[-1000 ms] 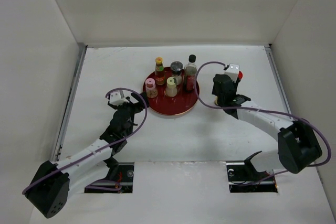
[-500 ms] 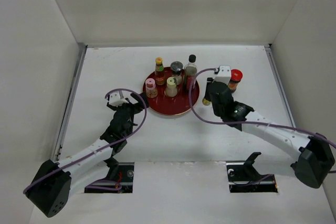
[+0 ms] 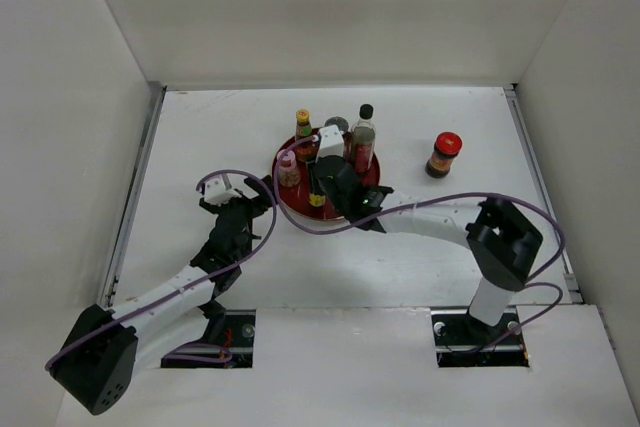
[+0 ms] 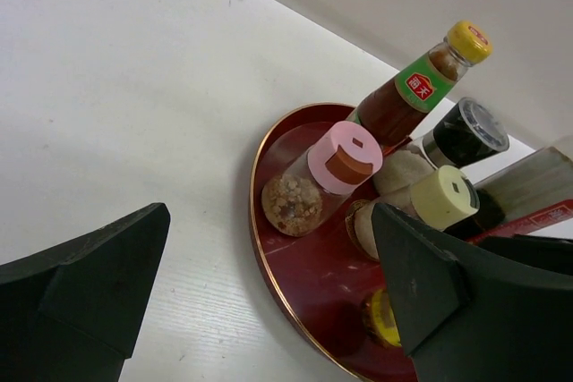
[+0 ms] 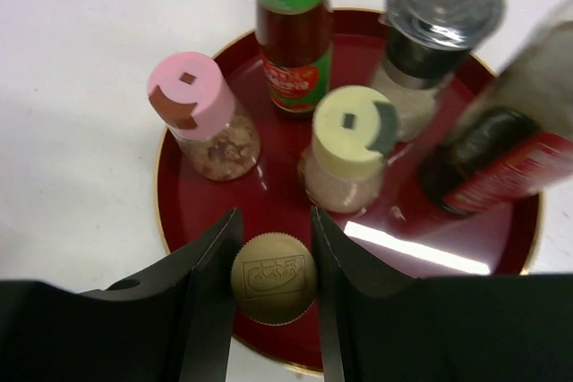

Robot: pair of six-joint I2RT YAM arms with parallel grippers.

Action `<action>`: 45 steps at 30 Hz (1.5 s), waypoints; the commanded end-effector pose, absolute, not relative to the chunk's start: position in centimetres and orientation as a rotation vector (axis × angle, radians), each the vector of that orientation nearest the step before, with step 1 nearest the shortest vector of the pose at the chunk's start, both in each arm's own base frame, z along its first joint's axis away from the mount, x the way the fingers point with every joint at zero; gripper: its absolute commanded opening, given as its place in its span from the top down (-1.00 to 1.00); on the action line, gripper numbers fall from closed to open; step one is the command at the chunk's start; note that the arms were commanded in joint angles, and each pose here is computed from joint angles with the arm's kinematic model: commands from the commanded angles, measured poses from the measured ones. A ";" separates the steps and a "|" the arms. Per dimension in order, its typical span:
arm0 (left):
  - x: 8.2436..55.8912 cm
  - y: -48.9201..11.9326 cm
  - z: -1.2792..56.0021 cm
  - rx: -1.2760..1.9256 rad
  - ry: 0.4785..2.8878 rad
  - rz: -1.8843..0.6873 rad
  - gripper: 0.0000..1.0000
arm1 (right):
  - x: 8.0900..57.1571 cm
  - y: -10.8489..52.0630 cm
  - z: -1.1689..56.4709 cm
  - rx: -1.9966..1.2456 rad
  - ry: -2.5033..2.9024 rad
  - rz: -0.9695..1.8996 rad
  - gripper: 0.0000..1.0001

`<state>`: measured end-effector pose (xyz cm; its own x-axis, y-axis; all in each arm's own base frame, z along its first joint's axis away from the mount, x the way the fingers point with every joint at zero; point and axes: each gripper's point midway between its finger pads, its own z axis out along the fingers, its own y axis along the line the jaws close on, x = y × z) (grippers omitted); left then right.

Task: Organize the condiment bottles

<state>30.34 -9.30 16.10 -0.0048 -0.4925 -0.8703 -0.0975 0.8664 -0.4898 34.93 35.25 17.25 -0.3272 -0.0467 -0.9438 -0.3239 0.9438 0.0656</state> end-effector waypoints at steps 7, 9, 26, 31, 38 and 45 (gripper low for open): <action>30.5 -9.5 17.5 -0.497 1.509 -0.379 -1.00 | 37.9 39.8 20.3 -0.215 1.749 0.381 0.17; 30.7 -9.5 17.0 -0.494 1.523 -0.368 -1.00 | 37.7 40.0 19.9 -0.230 1.754 0.374 0.06; 30.8 -9.9 16.9 -0.484 1.535 -0.373 -1.00 | 34.5 26.8 28.5 0.021 1.600 0.396 -0.49; 30.8 -9.9 16.9 -0.485 1.537 -0.373 -1.00 | 37.8 11.3 25.4 0.389 1.595 0.100 0.27; 30.8 -10.5 16.9 -0.464 1.547 -0.395 -1.00 | 42.3 2.8 21.2 0.507 1.735 -0.129 -1.00; 30.8 -10.6 16.9 -0.457 1.548 -0.406 -1.00 | 44.9 3.1 18.3 0.476 1.832 -0.158 -1.00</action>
<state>30.47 -10.10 15.34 -0.0437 -0.4854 -0.8732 -0.0725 0.8733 -0.4818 43.63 2.95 16.30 -0.2759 0.2202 -0.9356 0.4114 0.9068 0.0921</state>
